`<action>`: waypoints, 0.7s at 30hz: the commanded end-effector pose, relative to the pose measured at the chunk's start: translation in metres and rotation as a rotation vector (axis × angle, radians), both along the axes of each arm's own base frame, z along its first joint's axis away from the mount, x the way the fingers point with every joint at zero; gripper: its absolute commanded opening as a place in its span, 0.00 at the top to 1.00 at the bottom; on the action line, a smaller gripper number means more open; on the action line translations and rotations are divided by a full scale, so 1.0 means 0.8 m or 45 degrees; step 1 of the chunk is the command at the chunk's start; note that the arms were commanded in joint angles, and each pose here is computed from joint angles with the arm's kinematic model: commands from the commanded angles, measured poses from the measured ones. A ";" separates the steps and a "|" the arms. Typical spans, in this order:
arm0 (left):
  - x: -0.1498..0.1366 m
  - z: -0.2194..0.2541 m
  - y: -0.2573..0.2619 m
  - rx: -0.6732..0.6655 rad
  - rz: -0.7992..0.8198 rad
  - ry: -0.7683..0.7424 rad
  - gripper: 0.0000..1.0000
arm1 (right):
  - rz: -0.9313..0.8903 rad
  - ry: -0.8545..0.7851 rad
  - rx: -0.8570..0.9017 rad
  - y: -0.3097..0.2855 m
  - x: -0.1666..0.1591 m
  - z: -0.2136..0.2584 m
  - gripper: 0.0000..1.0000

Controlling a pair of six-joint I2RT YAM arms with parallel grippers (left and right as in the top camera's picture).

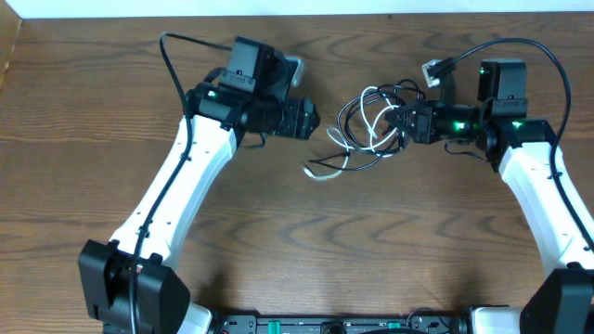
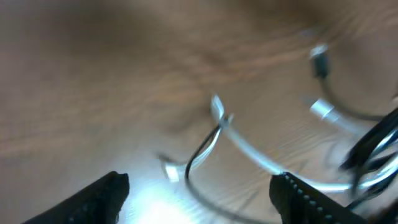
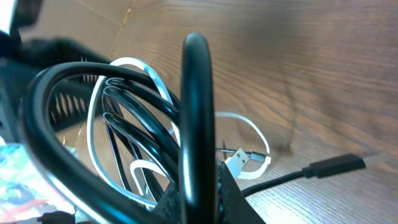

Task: Untangle cables

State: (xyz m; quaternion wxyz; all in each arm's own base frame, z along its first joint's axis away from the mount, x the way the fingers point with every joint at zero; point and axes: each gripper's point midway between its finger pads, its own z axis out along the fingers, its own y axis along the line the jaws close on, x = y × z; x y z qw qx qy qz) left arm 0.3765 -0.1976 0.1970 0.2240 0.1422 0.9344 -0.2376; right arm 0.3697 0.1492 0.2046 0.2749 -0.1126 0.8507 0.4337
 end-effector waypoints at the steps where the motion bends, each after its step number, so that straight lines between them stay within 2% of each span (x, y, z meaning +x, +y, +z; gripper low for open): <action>1: 0.017 0.044 -0.009 -0.133 0.001 -0.084 0.20 | 0.068 -0.085 0.028 0.006 -0.010 0.022 0.99; 7: -0.006 0.068 -0.054 -0.357 -0.226 -0.072 0.19 | 0.076 -0.079 0.031 0.008 -0.012 0.022 0.99; 15: -0.026 0.050 -0.093 -0.405 -0.348 0.003 0.19 | 0.076 -0.064 0.031 0.008 -0.014 0.021 0.99; 21: -0.028 0.034 -0.122 -0.408 -0.430 -0.006 0.16 | 0.076 -0.059 0.032 0.008 -0.014 0.020 0.99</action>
